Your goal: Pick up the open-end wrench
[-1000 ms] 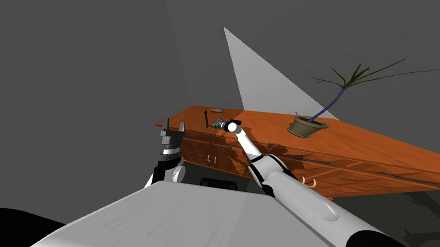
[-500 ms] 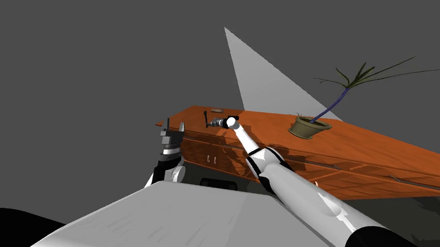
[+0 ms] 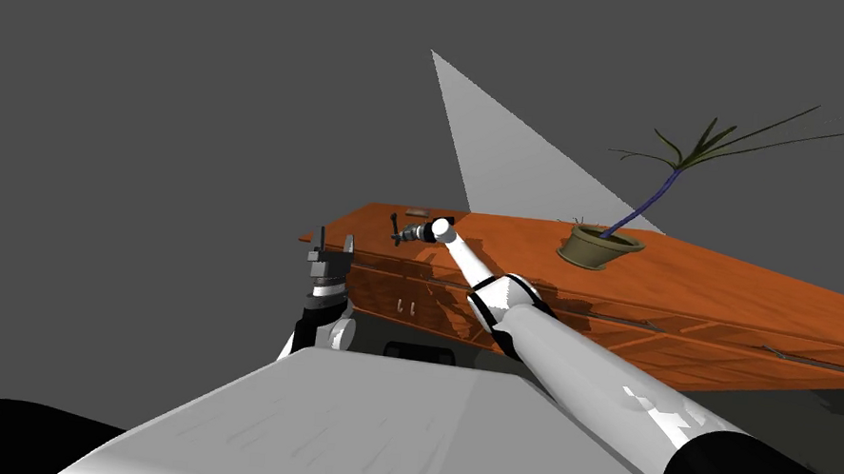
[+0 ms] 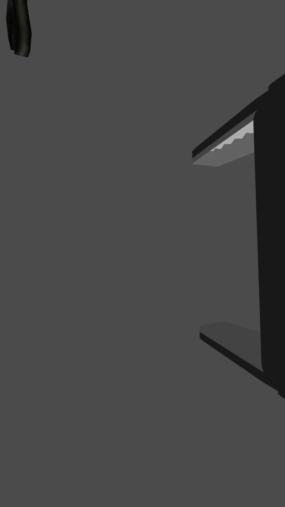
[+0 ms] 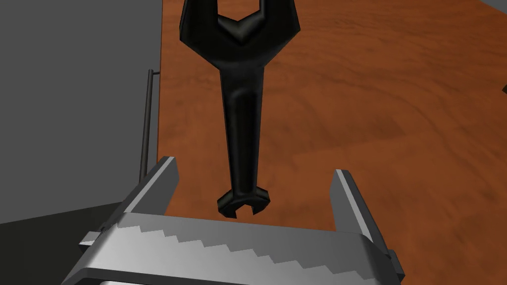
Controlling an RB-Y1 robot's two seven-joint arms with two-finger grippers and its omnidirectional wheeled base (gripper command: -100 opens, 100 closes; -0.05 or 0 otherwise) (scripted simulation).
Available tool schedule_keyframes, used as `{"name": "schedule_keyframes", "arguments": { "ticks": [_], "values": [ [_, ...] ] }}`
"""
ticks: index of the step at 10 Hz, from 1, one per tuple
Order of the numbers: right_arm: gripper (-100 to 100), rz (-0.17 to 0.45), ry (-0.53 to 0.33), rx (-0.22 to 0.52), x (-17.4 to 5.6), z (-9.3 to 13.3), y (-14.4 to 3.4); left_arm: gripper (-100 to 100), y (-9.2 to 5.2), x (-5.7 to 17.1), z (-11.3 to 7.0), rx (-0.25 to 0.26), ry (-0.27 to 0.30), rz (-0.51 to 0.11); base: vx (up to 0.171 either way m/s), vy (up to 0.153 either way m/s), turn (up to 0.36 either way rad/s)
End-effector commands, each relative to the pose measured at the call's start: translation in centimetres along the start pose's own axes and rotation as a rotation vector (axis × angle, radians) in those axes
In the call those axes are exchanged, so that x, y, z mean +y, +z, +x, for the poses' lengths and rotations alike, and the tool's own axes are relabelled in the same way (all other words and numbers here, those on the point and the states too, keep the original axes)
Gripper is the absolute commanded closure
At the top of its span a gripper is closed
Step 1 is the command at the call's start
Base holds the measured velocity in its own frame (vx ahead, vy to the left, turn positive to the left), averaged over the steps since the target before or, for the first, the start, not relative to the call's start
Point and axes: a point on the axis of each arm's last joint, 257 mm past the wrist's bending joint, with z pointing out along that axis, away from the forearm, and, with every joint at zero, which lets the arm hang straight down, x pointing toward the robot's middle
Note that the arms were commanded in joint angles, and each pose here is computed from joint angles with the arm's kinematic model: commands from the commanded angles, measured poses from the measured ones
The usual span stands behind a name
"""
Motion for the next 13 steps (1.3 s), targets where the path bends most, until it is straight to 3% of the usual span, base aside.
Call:
{"name": "schedule_keyframes", "arguments": {
  "ticks": [1,2,3,4,10,13],
  "values": [
    [0,0.000,0.000,0.000,0.0,0.0,0.0,0,0.0,0.0,0.0,0.000,0.000,0.000,0.000,0.000,0.000],
    [-100,-0.052,0.023,-0.002,1.7,-0.1,-0.2,0,0.0,0.0,0.0,0.000,0.000,0.000,-0.014,-0.065,0.388],
    [-100,-0.054,0.019,-0.006,1.8,-0.2,-0.2,0,0.0,0.0,0.0,0.000,0.000,0.000,-0.013,-0.098,0.198],
    [-100,-0.101,0.046,-0.003,3.4,-0.2,-0.4,0,0.0,0.0,0.0,0.000,0.000,0.000,0.008,-0.120,0.364],
    [-100,-0.246,0.111,-0.003,8.0,-0.8,-1.4,0,0.0,0.0,0.0,0.000,0.000,0.000,-0.011,-0.104,0.249],
    [-100,-0.308,0.107,-0.019,9.8,-1.4,-2.0,0,0.0,0.0,0.0,0.000,0.000,0.000,-0.020,-0.091,0.232]
  ]
}}
